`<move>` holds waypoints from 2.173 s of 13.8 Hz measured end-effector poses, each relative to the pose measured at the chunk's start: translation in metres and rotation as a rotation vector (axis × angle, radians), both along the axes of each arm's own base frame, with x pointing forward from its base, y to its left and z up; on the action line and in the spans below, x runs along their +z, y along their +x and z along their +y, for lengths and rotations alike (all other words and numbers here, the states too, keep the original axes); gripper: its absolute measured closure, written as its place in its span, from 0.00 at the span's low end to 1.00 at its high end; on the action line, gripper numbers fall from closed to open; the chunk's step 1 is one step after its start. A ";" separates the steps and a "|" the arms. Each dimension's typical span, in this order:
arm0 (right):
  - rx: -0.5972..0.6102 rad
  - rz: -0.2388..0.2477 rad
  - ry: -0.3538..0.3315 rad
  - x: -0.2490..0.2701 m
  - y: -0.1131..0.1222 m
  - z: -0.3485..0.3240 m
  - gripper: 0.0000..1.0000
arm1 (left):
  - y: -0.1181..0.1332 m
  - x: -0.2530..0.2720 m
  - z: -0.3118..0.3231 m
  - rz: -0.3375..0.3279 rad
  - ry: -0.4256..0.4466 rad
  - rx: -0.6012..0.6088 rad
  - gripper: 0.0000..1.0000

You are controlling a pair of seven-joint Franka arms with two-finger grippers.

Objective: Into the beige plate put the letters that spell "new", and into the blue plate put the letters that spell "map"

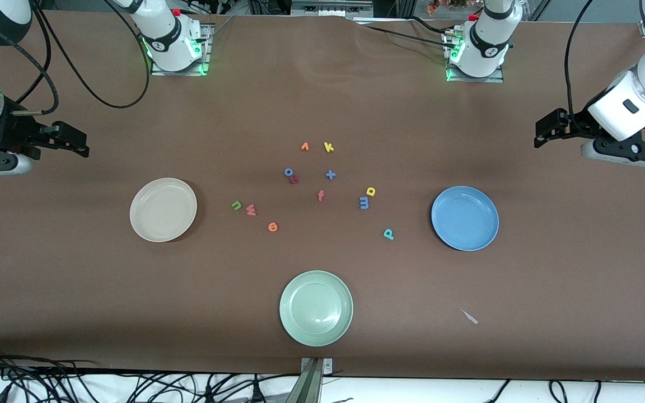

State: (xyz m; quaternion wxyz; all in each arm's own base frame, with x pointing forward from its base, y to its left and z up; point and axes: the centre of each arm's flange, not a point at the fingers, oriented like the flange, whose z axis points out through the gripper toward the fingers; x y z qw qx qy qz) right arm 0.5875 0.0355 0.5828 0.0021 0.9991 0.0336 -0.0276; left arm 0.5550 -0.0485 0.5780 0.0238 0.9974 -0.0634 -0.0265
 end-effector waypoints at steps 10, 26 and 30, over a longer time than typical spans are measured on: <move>0.000 -0.012 0.001 0.001 0.001 0.000 0.00 | 0.000 0.000 0.000 0.000 0.000 -0.001 0.00; 0.000 -0.018 0.001 0.001 0.002 0.000 0.00 | 0.000 -0.006 0.002 0.025 0.005 0.001 0.00; 0.000 -0.018 0.001 0.001 0.002 0.000 0.00 | 0.002 -0.009 0.007 0.031 0.005 0.010 0.00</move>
